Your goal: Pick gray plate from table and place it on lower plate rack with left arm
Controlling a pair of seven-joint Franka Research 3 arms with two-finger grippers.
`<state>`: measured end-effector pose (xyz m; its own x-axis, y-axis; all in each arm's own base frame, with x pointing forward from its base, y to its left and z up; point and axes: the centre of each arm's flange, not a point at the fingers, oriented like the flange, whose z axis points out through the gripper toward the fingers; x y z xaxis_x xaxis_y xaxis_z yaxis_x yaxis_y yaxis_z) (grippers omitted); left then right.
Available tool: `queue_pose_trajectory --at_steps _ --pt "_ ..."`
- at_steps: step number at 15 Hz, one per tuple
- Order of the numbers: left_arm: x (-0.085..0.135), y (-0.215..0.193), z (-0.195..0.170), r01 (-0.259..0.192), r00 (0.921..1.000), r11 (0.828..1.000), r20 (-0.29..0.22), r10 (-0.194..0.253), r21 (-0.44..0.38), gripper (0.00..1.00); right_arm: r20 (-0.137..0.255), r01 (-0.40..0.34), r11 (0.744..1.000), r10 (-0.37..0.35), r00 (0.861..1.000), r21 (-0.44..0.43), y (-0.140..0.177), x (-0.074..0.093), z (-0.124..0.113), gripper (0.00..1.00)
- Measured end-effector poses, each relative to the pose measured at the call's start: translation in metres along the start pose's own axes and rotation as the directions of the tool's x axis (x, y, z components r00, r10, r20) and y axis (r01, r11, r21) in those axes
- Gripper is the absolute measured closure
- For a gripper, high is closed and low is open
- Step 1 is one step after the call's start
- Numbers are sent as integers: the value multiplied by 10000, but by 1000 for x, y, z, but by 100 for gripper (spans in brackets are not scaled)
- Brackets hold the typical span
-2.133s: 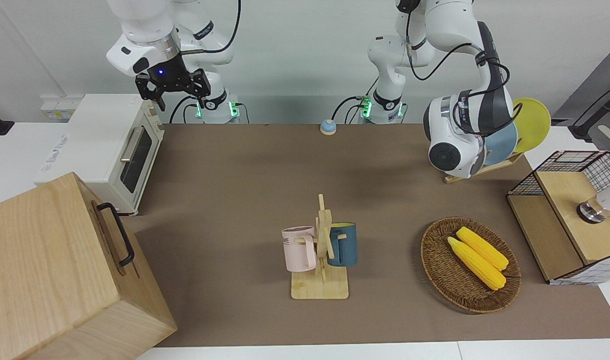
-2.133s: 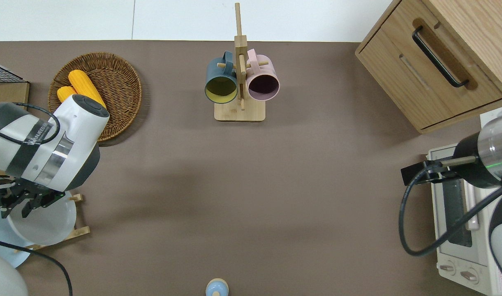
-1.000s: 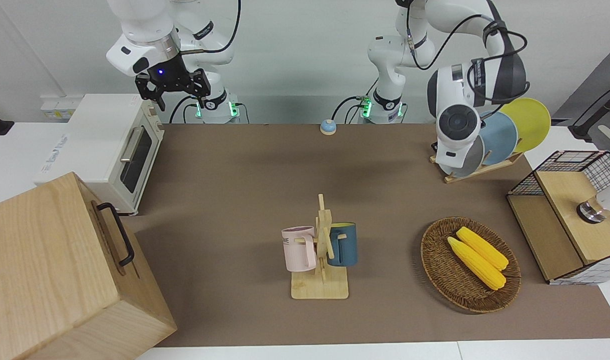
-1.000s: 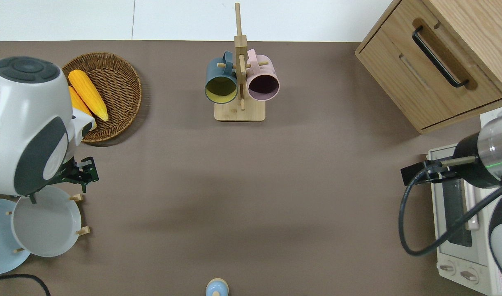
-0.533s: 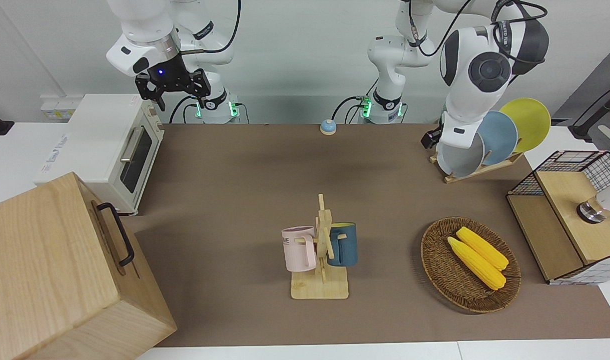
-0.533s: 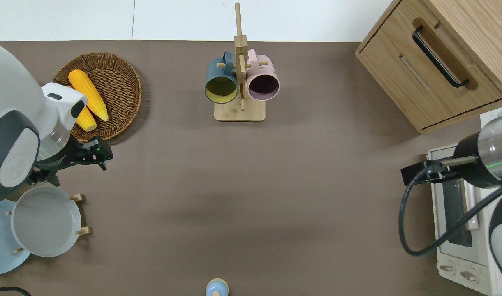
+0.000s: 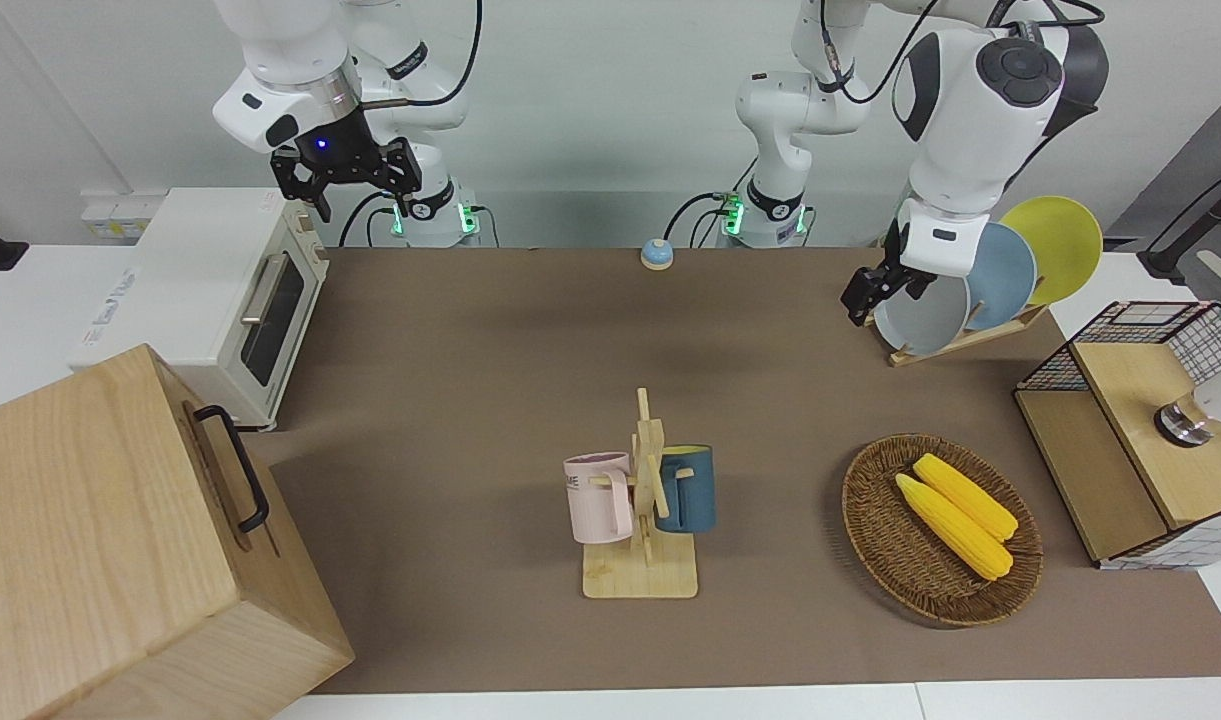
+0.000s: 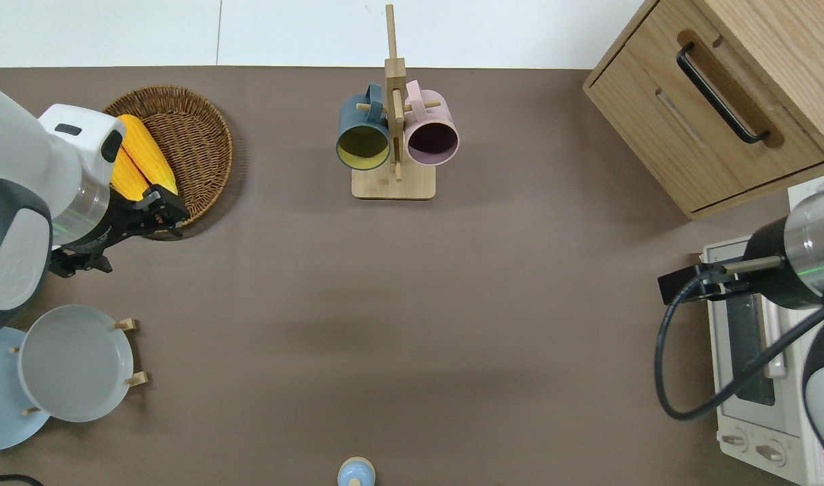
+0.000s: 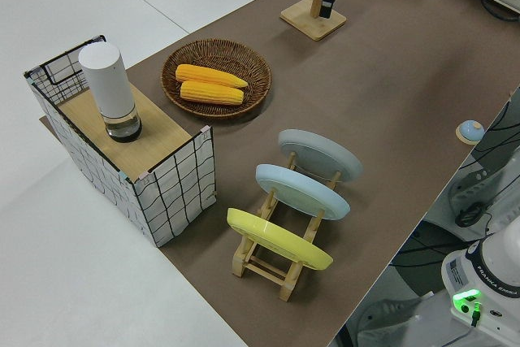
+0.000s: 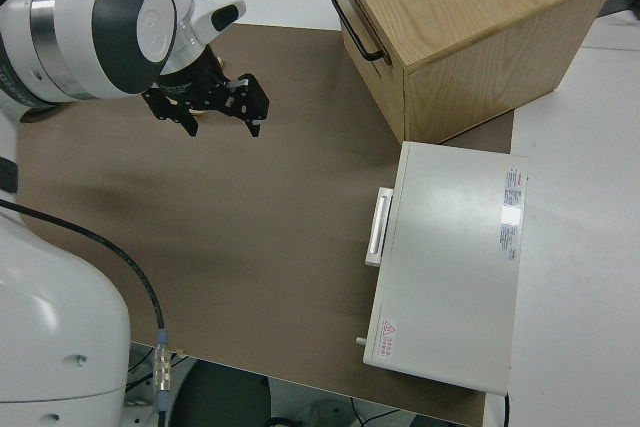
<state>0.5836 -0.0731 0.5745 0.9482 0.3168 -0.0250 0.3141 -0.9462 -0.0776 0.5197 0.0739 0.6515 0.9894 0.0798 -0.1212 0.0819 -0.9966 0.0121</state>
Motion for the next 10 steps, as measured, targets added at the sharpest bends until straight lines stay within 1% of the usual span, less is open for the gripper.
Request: queue_pose_trajectory --at_steps 1,2,3,4,5,6,7,9,10 --pt "0 -3 -4 -424 9991 9991 -71 423 -38 0 0 0 10000 0 10000 0 0 0 0 1" --pt "1 -8 -8 -869 9961 9962 -161 868 -67 0 0 0 10000 0 10000 0 0 0 0 1" --pt "2 -14 -12 -1433 9894 9896 -254 1431 -82 0 0 0 10000 0 10000 0 0 0 0 1" --pt "2 -19 -16 -2184 9754 9758 -335 2180 -79 0 0 0 10000 0 10000 0 0 0 0 1" --pt "2 -23 -20 -2998 9533 9540 -419 2992 -72 0 0 0 10000 0 10000 0 0 0 0 1" --pt "1 -25 -23 -3328 9421 9429 -462 3321 -94 0 0 0 10000 0 10000 0 0 0 0 1" --pt "0 -26 -25 -3479 9366 9373 -521 3465 -215 0 0 0 10000 0 10000 0 0 0 0 1" --pt "-1 -24 -28 -3451 9380 9366 -580 3419 -604 0 0 0 10000 0 10000 0 0 0 0 1" --pt "-1 -24 -28 -3439 9384 9368 -581 3406 -634 0 0 0 10000 0 10000 0 0 0 0 1"
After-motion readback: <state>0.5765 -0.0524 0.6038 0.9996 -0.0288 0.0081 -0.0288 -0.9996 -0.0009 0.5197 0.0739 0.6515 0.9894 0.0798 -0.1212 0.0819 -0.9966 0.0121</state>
